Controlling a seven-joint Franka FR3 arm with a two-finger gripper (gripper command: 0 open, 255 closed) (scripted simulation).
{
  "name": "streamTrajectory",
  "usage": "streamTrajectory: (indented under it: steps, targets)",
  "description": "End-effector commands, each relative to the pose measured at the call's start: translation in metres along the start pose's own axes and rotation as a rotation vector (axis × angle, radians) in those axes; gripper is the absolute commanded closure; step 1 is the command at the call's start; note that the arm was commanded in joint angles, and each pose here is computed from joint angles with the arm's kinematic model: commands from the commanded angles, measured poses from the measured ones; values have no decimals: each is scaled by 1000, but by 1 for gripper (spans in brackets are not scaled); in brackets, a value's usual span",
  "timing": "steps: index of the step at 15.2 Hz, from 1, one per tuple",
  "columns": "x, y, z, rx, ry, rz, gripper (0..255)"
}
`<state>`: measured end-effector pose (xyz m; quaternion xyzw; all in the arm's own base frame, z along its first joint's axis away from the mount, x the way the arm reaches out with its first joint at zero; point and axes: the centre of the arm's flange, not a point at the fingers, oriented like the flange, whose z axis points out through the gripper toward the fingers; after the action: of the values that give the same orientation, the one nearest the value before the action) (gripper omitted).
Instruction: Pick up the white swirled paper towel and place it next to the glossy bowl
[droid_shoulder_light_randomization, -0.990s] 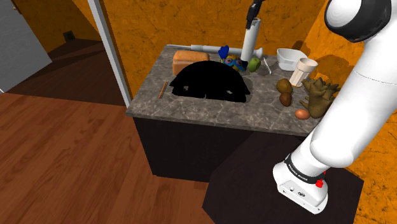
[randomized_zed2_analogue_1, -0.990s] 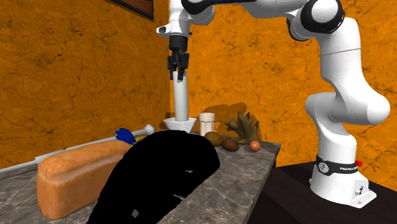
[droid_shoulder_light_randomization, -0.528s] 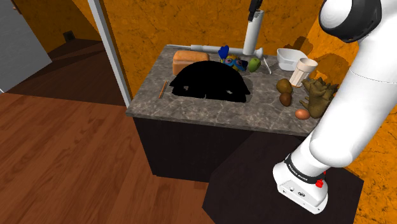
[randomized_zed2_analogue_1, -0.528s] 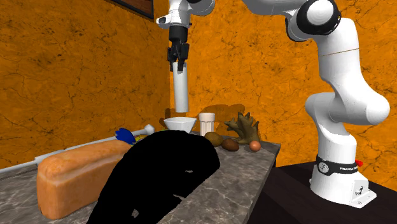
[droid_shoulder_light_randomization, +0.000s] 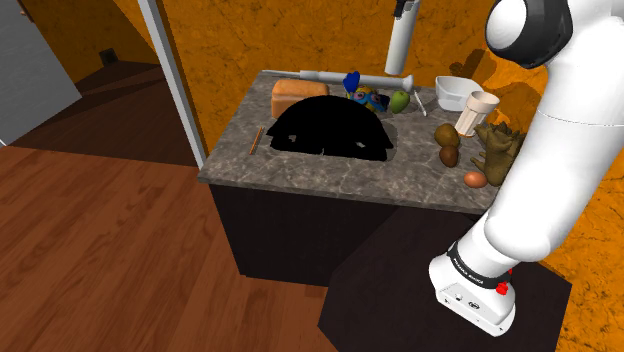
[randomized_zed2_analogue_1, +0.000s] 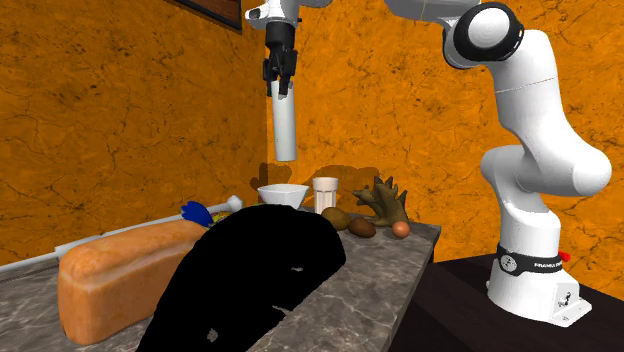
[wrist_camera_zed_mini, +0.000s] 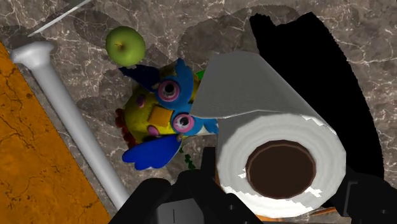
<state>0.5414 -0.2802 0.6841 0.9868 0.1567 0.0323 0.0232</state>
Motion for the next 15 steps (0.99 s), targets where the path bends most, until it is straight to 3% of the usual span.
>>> streamTrajectory:
  steps: [1, 15]
  targets:
    - [-7, 9, 0, 0, 0, 0, 255]
    - [-119, 145, 56, 0, 0, 0, 255]
